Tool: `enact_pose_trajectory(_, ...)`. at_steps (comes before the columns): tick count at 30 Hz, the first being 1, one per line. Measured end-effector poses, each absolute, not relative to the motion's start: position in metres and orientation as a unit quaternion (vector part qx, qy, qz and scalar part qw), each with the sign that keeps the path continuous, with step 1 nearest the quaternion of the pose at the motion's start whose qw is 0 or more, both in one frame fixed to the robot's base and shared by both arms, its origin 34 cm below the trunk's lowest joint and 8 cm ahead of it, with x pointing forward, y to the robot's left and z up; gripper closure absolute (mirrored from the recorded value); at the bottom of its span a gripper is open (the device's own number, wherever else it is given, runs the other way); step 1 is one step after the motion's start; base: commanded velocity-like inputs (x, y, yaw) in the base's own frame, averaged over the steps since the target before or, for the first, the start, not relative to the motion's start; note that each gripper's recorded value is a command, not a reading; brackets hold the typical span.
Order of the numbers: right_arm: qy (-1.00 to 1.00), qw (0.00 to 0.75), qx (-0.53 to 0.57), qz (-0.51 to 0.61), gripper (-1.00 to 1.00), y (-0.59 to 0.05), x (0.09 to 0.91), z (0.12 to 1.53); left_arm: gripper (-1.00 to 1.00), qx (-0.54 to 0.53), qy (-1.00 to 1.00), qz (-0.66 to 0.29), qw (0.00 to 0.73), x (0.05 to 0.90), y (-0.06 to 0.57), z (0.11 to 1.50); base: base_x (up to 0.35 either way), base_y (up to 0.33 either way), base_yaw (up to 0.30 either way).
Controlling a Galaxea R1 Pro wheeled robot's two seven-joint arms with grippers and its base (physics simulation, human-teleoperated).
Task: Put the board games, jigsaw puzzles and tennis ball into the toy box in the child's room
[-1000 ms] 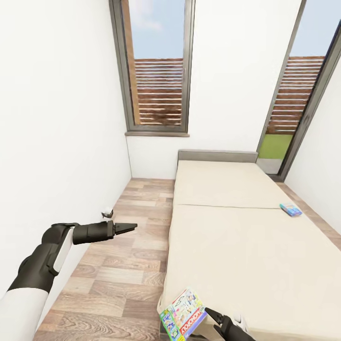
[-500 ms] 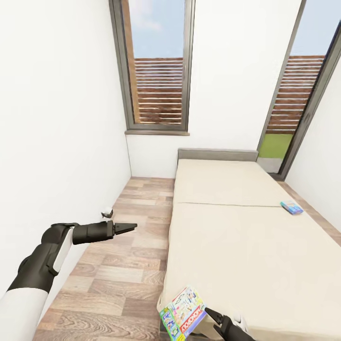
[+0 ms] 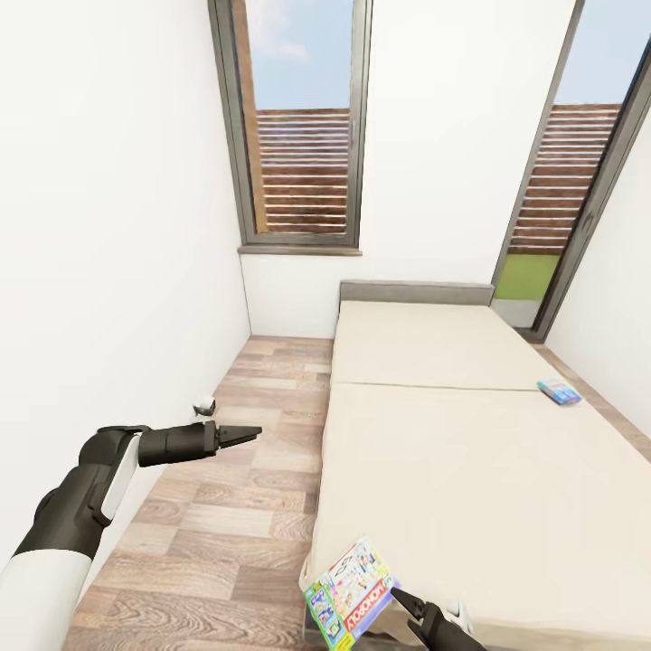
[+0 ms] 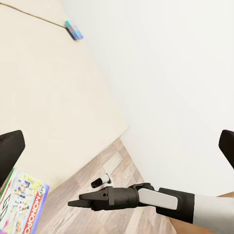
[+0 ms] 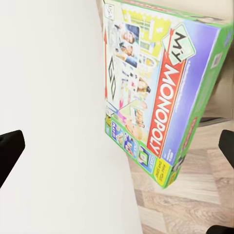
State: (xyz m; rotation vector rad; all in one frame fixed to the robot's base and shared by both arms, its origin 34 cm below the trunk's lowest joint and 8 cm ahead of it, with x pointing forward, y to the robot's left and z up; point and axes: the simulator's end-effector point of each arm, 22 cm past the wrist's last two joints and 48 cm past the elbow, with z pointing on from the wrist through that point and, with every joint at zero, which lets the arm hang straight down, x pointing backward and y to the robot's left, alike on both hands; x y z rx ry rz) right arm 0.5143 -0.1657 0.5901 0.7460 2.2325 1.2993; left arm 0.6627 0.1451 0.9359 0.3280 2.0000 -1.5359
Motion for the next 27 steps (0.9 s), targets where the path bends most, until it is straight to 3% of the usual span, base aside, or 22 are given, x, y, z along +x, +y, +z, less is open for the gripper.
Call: enact_pose_trajectory(27, 0.807, 0.223, 0.27, 0.476, -1.0, -0.155, 0.51, 0.543, -1.0, 0.124, 0.751, -0.578, 0.295, 0.659, 0.144, 0.888, 0.0, 0.0, 0.0)
